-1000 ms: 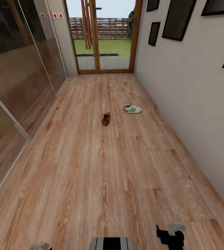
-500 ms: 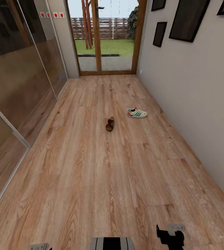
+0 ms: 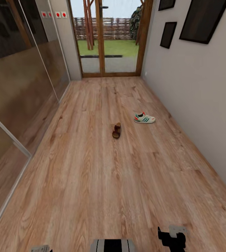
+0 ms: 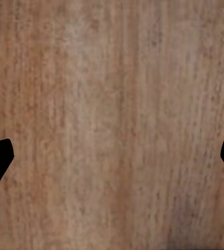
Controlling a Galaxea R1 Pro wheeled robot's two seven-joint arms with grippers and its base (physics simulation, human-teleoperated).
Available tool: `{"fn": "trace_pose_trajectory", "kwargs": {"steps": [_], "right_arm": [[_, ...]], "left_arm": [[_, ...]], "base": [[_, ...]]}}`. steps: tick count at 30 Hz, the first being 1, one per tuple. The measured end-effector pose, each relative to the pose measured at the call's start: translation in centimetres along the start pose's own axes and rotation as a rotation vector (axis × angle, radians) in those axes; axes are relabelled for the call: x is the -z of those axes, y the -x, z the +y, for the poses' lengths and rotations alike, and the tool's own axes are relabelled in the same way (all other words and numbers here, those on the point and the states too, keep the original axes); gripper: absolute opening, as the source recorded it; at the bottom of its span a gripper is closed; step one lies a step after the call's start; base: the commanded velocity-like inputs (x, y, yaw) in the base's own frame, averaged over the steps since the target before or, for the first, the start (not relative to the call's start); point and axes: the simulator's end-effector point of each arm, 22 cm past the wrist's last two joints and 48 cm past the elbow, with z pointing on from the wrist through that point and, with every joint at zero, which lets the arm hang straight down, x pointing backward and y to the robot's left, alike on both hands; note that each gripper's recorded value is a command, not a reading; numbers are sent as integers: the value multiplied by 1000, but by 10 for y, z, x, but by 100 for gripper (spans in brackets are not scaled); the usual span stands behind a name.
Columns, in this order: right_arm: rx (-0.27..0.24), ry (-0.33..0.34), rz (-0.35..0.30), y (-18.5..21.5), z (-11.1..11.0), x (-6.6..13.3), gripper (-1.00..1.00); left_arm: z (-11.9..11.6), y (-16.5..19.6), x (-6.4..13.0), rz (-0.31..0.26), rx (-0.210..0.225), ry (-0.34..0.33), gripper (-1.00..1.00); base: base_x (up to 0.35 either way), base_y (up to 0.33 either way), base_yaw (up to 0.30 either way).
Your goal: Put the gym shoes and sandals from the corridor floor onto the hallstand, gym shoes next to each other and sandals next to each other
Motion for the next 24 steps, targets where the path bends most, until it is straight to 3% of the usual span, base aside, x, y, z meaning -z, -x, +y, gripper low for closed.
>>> {"fn": "trace_pose_trajectory", "kwargs": {"steps": [24], "right_arm": [[1, -1, 0, 0, -2, 0, 100]], "left_arm": [[0, 0, 0, 0, 0, 0, 100]], "base": [[283, 210, 0]]}}
